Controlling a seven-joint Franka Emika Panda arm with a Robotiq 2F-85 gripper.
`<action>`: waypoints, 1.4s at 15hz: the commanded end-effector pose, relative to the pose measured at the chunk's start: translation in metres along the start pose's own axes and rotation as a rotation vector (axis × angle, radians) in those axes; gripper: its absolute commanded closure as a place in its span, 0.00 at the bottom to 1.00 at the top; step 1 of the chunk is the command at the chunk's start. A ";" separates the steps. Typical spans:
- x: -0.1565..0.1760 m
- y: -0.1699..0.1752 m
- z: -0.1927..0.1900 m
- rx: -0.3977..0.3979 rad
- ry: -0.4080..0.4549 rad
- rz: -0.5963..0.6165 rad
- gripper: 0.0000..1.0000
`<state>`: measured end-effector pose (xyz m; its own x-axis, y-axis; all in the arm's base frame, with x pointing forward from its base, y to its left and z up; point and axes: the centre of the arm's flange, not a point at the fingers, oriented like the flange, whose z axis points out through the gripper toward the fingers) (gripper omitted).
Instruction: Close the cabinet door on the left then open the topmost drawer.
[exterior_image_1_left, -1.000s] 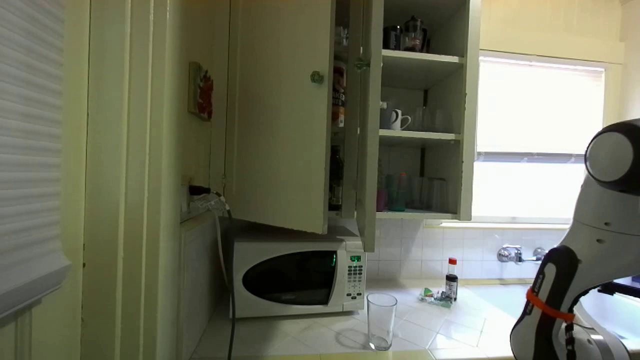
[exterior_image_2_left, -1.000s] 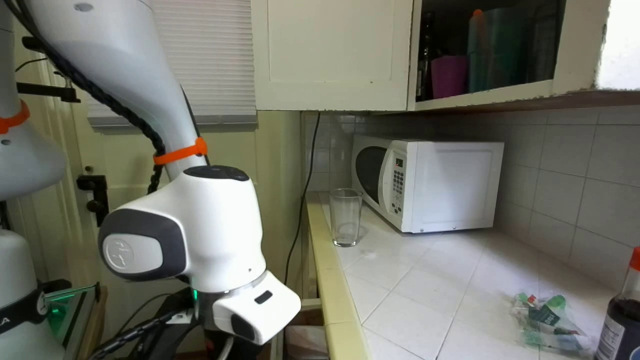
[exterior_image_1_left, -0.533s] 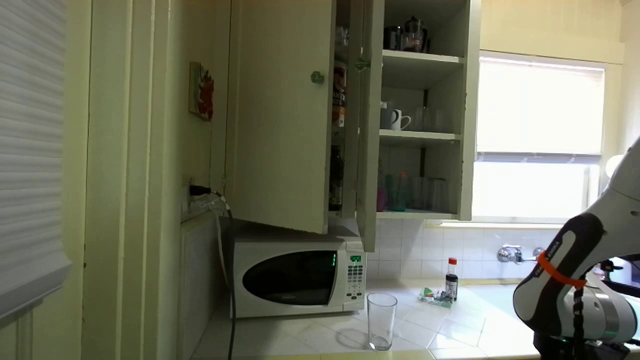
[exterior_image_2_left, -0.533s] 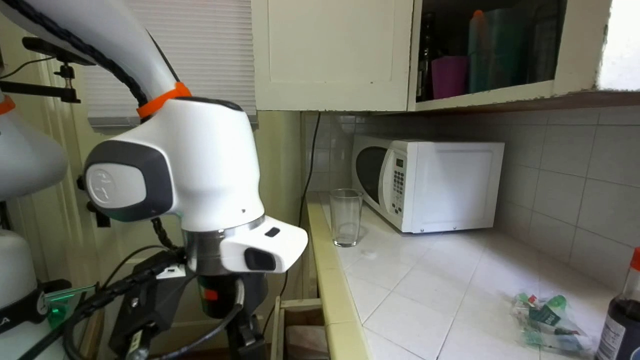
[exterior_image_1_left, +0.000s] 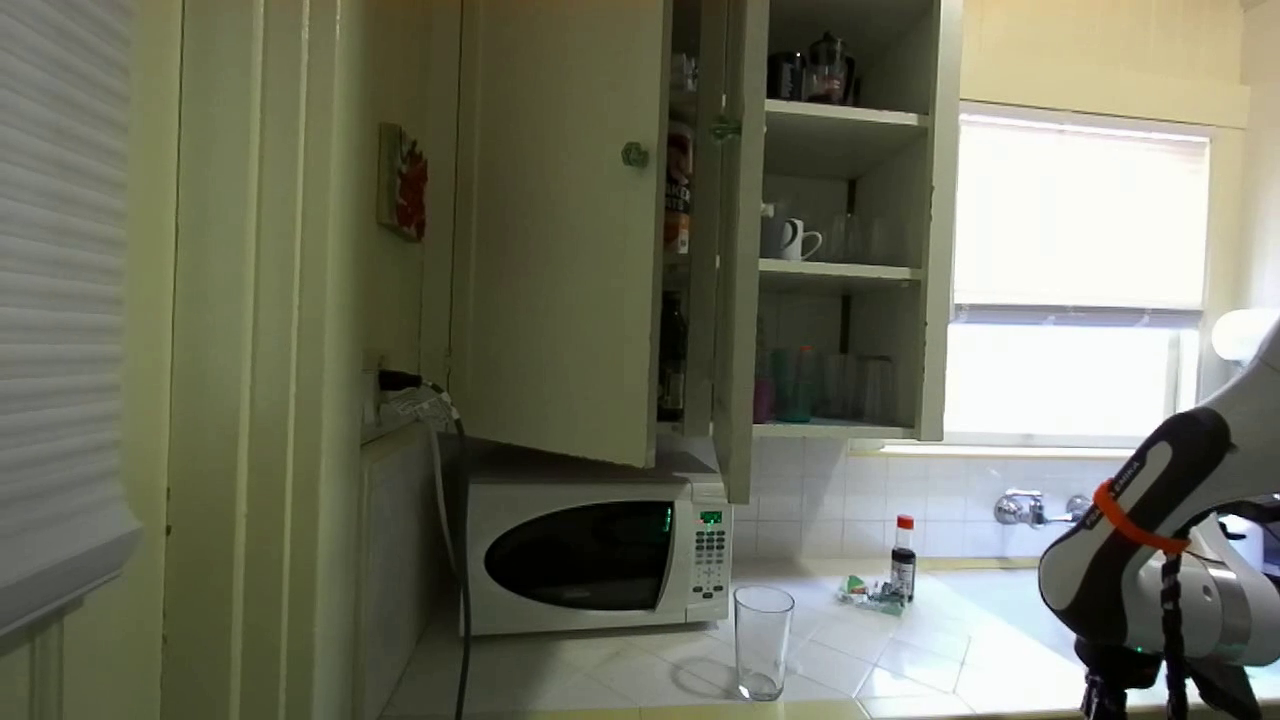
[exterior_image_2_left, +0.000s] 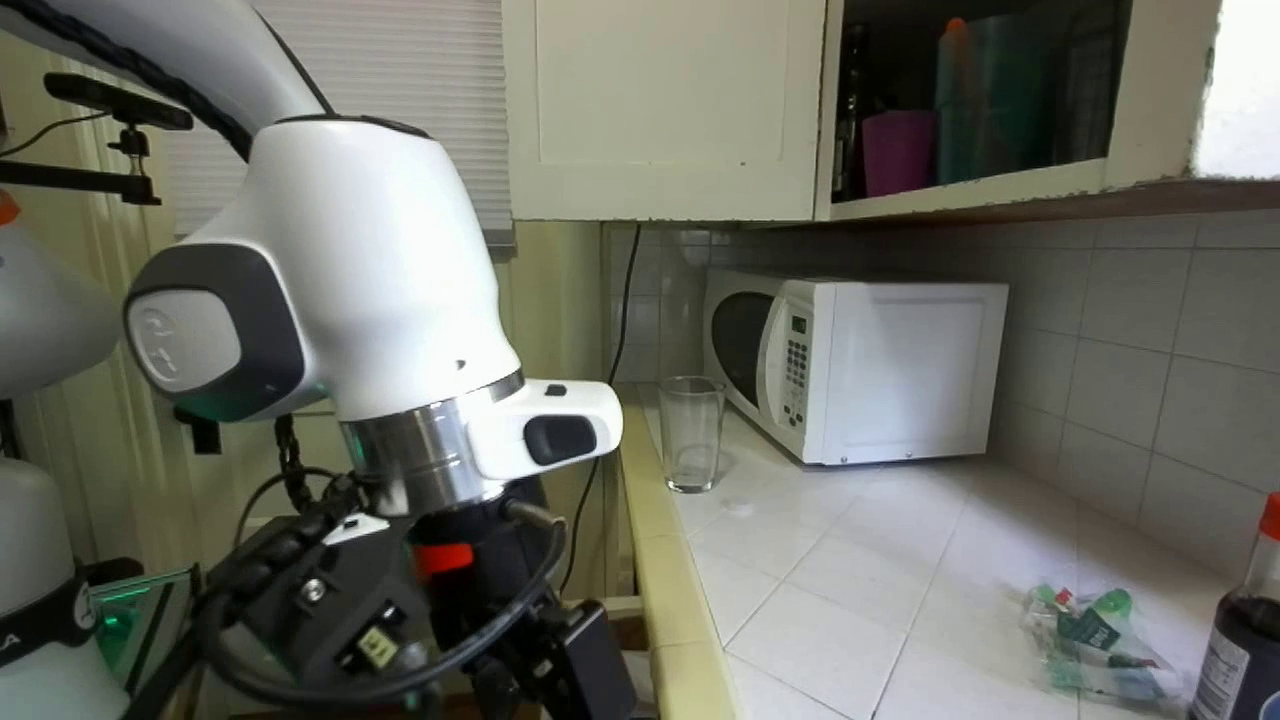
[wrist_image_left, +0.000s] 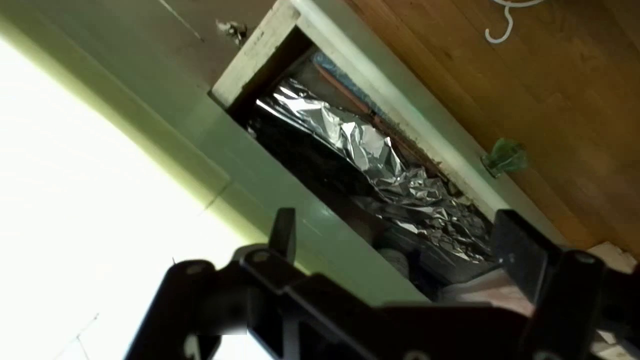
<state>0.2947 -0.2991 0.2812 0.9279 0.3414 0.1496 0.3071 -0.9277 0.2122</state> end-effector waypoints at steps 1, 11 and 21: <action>0.005 -0.002 -0.002 0.004 0.019 -0.044 0.00; 0.011 -0.037 0.006 0.070 0.051 -0.330 0.00; 0.029 -0.097 0.058 0.182 0.002 -0.687 0.00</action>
<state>0.3207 -0.2396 0.2365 0.5432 0.8374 0.0606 0.8331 -0.5465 0.0850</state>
